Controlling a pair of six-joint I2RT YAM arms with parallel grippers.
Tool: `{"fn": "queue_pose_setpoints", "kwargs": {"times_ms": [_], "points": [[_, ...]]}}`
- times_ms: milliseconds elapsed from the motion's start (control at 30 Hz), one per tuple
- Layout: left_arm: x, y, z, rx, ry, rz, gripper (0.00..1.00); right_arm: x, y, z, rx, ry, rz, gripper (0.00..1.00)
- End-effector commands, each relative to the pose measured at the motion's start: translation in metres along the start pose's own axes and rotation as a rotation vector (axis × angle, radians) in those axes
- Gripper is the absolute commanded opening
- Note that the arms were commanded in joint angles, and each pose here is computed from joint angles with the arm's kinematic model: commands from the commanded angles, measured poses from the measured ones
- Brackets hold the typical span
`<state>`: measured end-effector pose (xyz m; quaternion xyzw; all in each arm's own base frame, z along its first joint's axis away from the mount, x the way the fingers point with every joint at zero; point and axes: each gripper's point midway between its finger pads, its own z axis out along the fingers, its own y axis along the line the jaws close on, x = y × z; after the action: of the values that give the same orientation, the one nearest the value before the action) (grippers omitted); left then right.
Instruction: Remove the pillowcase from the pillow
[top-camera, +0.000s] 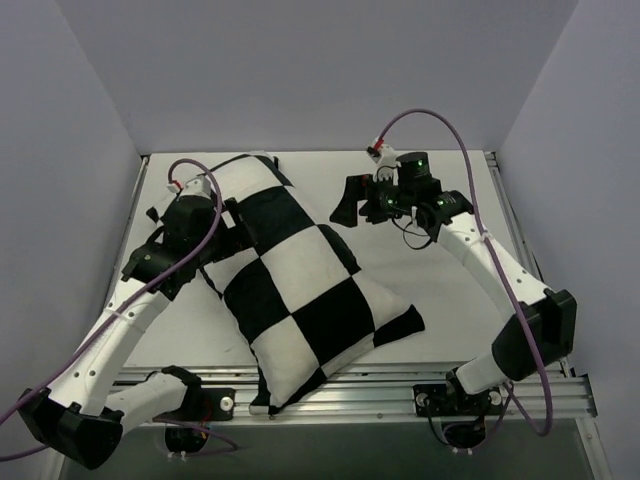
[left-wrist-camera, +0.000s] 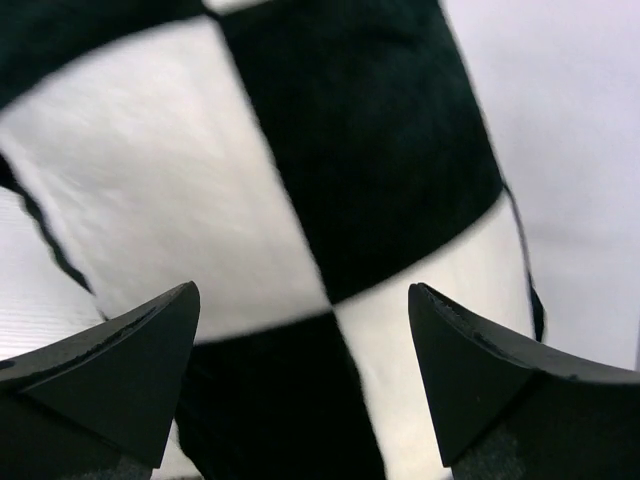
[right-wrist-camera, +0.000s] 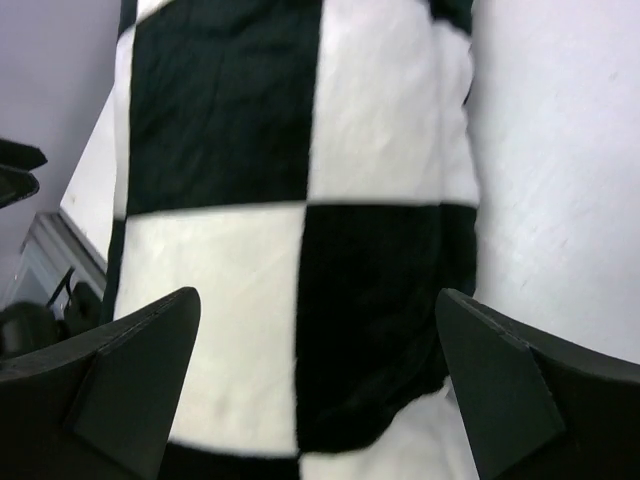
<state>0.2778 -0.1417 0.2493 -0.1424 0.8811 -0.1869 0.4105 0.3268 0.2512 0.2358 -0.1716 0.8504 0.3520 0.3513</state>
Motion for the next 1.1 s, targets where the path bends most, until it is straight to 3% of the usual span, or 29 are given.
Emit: {"fn": "queue_pose_setpoints", "kwargs": {"times_ms": [0,33,133,400,433,467,500,567,600,733,800,933,1067], "points": [[-0.017,0.037,0.022,-0.1,0.001,0.011,0.94,-0.005,-0.017,0.035,-0.031,0.076,0.023,1.0],[-0.018,0.043,0.028,-0.104,0.006,-0.008,0.94,-0.019,-0.015,0.044,-0.057,0.057,0.015,1.0],[-0.012,0.068,0.051,-0.129,0.046,-0.078,0.94,-0.003,-0.039,0.098,-0.078,0.152,0.071,1.0],[0.067,0.099,0.113,-0.119,0.196,-0.216,0.94,0.065,-0.007,0.167,-0.361,0.318,0.082,0.99],[0.078,0.098,0.119,-0.096,0.228,-0.236,0.94,0.08,-0.002,0.173,-0.378,0.36,0.081,0.93],[0.086,0.098,0.125,-0.082,0.245,-0.25,0.94,0.082,0.005,0.173,-0.413,0.372,0.071,0.81],[0.093,0.094,0.138,-0.061,0.254,-0.272,0.94,0.082,0.007,0.173,-0.426,0.374,0.052,0.45],[0.105,0.086,0.148,-0.022,0.279,-0.285,0.94,0.072,0.009,0.168,-0.411,0.36,0.033,0.1],[0.107,0.079,0.158,0.0,0.274,-0.301,0.94,0.057,0.01,0.164,-0.398,0.328,-0.002,0.0],[0.091,0.024,0.173,0.125,0.236,-0.261,0.94,-0.012,0.016,0.126,-0.269,0.216,-0.123,0.0],[0.059,-0.01,0.179,0.192,0.164,-0.242,0.94,-0.043,0.018,0.111,-0.175,0.155,-0.185,0.0],[0.005,-0.072,0.178,0.325,0.038,-0.236,0.94,-0.117,0.066,0.059,-0.14,-0.013,-0.328,0.0],[-0.027,-0.104,0.167,0.402,-0.041,-0.233,0.94,-0.121,0.103,0.053,-0.181,-0.028,-0.379,0.0]]}}
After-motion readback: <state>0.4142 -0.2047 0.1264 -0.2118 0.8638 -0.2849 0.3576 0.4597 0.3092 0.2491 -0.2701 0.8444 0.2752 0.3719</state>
